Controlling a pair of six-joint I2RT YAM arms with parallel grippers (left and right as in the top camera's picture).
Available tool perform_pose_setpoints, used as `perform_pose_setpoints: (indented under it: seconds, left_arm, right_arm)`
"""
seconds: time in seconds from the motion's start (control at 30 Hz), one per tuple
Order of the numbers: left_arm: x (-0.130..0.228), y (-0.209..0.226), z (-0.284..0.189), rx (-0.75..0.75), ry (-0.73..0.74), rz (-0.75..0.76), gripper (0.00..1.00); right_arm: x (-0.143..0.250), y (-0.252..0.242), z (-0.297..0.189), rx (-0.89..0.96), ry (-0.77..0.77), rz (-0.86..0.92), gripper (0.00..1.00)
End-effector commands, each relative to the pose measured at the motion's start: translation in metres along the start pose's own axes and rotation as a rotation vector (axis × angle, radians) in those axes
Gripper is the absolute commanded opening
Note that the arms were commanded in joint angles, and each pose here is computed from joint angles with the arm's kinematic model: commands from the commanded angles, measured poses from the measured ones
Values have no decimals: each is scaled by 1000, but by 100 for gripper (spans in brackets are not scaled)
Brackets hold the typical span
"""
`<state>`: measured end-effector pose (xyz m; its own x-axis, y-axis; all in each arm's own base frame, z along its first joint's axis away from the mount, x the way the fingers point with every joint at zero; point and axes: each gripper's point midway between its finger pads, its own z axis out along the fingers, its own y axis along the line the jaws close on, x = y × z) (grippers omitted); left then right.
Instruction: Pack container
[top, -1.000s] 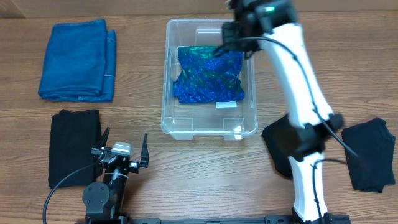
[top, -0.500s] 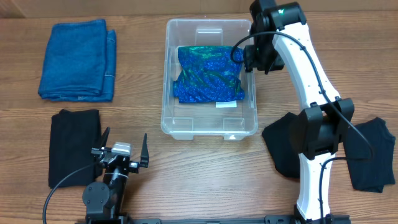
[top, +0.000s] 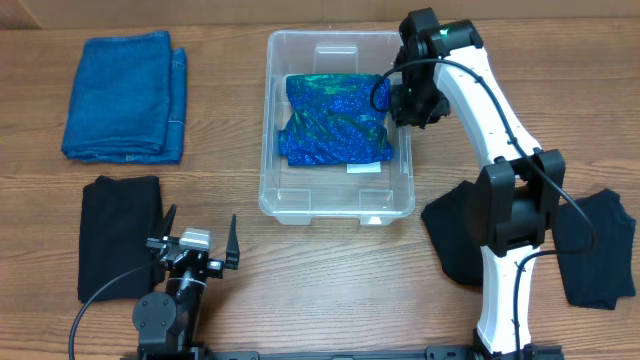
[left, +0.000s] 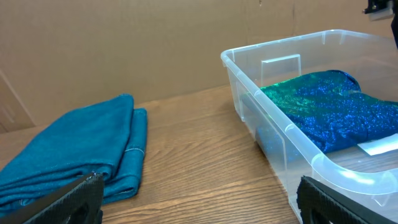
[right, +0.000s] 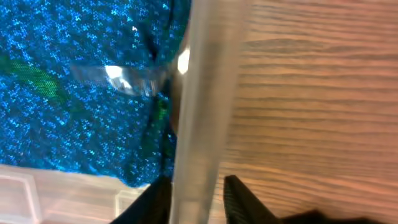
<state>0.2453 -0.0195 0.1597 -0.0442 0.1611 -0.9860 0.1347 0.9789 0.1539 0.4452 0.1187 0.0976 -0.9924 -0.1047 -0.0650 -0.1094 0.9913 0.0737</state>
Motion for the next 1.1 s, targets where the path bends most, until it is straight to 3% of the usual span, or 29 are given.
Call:
perform_pose_setpoints:
  seconds: [0.0,0.17,0.47,1.07]
  left_arm:
    - [1,2,0,-12,-1,14,100]
    - [1,2,0,-12,-1,14,100]
    - [1,2,0,-12,-1,14,100]
    - [1,2,0,-12,-1,14,100]
  right_arm:
    - [-2,16,-5,-93,-14,-3,26]
    - [-6,25,-5,-125,-29,7,18]
    - [-12,55,-5,-154,-66,1,18]
    - [-23,38,-5,-74,-111,186,18]
